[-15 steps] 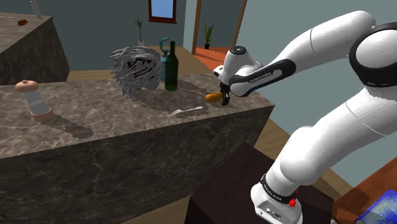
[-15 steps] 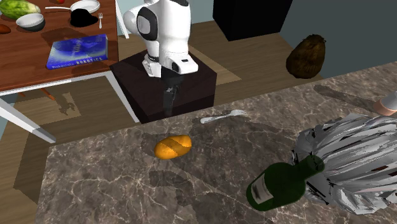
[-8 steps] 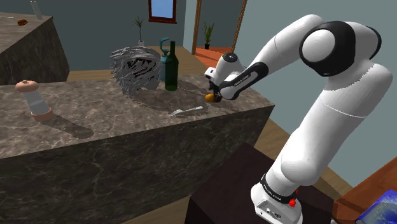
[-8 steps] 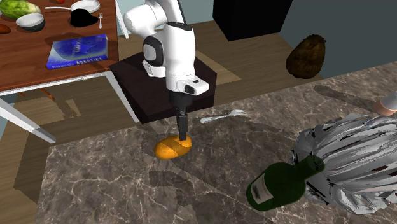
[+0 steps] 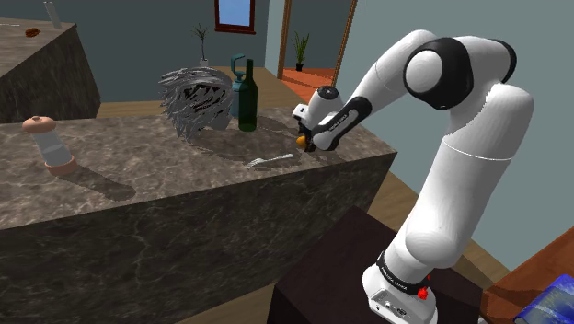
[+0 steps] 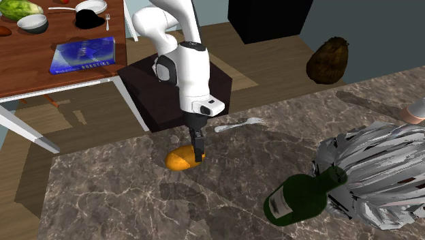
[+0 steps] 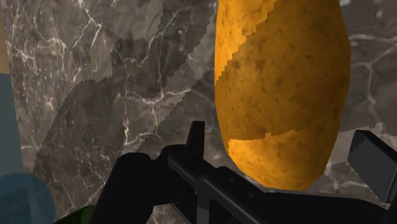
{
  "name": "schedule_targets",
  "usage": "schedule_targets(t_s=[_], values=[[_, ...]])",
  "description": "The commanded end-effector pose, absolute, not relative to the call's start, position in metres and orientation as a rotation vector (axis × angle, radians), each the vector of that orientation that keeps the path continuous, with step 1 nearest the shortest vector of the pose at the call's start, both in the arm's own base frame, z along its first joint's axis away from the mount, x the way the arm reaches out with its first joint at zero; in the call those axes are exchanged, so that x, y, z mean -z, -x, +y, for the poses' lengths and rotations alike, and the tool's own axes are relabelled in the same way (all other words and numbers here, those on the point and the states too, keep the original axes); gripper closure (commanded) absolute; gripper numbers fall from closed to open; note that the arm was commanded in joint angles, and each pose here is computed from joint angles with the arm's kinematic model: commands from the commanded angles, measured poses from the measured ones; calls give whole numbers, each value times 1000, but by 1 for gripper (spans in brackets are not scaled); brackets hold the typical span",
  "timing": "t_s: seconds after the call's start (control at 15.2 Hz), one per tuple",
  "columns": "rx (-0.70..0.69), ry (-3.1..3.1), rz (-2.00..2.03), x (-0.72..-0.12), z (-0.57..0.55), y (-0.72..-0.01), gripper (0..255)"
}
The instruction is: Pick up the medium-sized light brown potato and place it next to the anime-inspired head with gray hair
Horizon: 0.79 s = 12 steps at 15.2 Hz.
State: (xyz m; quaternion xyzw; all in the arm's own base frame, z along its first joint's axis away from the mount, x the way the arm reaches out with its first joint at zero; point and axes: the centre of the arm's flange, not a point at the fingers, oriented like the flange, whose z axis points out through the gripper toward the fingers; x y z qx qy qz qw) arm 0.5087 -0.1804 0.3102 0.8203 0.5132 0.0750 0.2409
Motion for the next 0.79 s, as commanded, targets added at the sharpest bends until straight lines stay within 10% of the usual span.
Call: schedule_targets(t_s=[0.0, 0.4, 0.46, 0.73], values=[[-206, -2244, 1404, -307, -182, -511, 0], [-206, -2244, 1404, -307, -182, -511, 0], [-206, -2244, 1404, -307, -182, -511, 255], [-206, -2244, 1404, -307, -182, -511, 255]])
